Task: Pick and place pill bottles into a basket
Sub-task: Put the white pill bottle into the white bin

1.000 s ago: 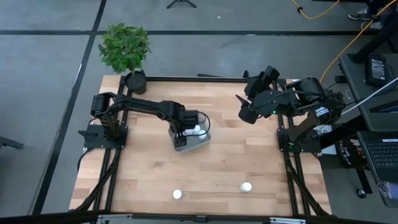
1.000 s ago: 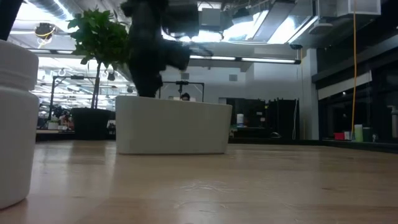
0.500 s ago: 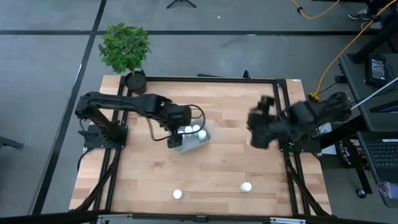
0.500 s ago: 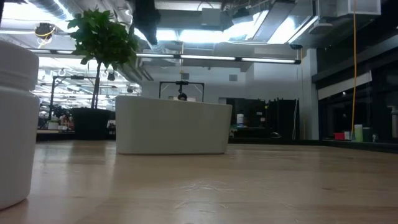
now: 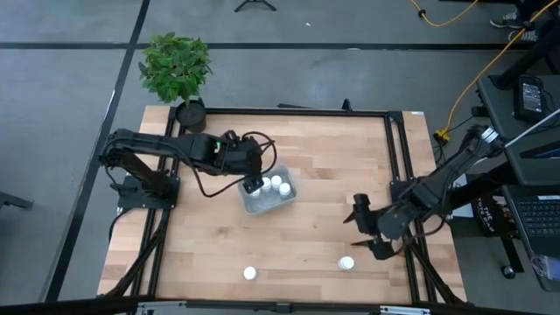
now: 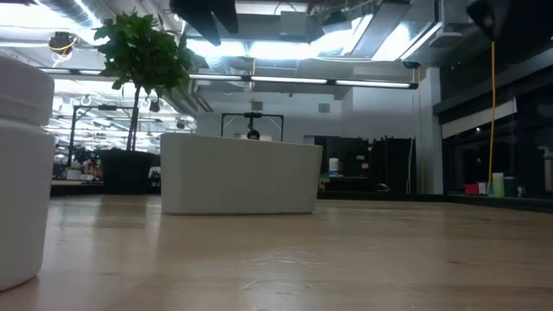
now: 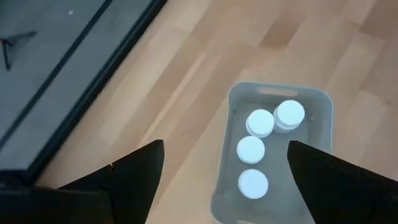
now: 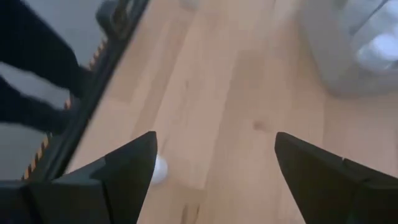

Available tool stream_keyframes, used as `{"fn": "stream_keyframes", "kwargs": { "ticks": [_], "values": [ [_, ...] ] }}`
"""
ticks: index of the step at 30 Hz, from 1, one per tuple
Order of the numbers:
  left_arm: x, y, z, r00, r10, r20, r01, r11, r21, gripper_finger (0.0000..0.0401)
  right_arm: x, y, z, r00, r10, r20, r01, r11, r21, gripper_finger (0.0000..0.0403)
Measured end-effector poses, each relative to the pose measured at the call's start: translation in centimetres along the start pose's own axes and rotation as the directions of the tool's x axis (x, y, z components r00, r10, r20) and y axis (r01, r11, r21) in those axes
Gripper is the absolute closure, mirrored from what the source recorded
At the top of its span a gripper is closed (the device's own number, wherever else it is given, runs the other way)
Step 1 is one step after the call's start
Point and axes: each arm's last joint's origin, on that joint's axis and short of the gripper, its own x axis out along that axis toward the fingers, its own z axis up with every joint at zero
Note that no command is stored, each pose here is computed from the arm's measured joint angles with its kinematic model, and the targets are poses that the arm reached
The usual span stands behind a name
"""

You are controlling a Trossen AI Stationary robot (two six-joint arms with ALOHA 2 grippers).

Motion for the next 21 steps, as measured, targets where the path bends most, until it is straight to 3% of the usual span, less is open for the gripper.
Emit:
{"fn": "stream_keyframes", "kwargs": {
  "ticks": [7,11,17,21],
  "values": [
    [0.5,-0.9,-0.7,1.0,-0.003,-0.021,0.001,0.996,-0.086,0.0068,0.7,-0.1,-0.8,0.995,-0.029,-0.096,0.034,0.998,0.056,0.0075],
    [1.0,-1.8,-1.3,0.999,0.004,-0.047,-0.008,0.996,-0.093,0.0069,0.2,-0.1,-0.6,0.991,-0.019,-0.129,0.044,0.981,0.189,0.0075],
    [2.1,-3.0,-1.6,0.997,0.019,-0.069,-0.023,0.998,-0.055,0.007,0.5,0.4,-0.4,0.972,0.082,-0.22,0.006,0.929,0.37,0.0075],
    [2.8,-3.4,-1.6,0.996,0.02,-0.089,-0.025,0.998,-0.049,0.007,1.7,1.2,-0.3,0.951,0.121,-0.284,0.011,0.906,0.422,0.0075]
  ]
}}
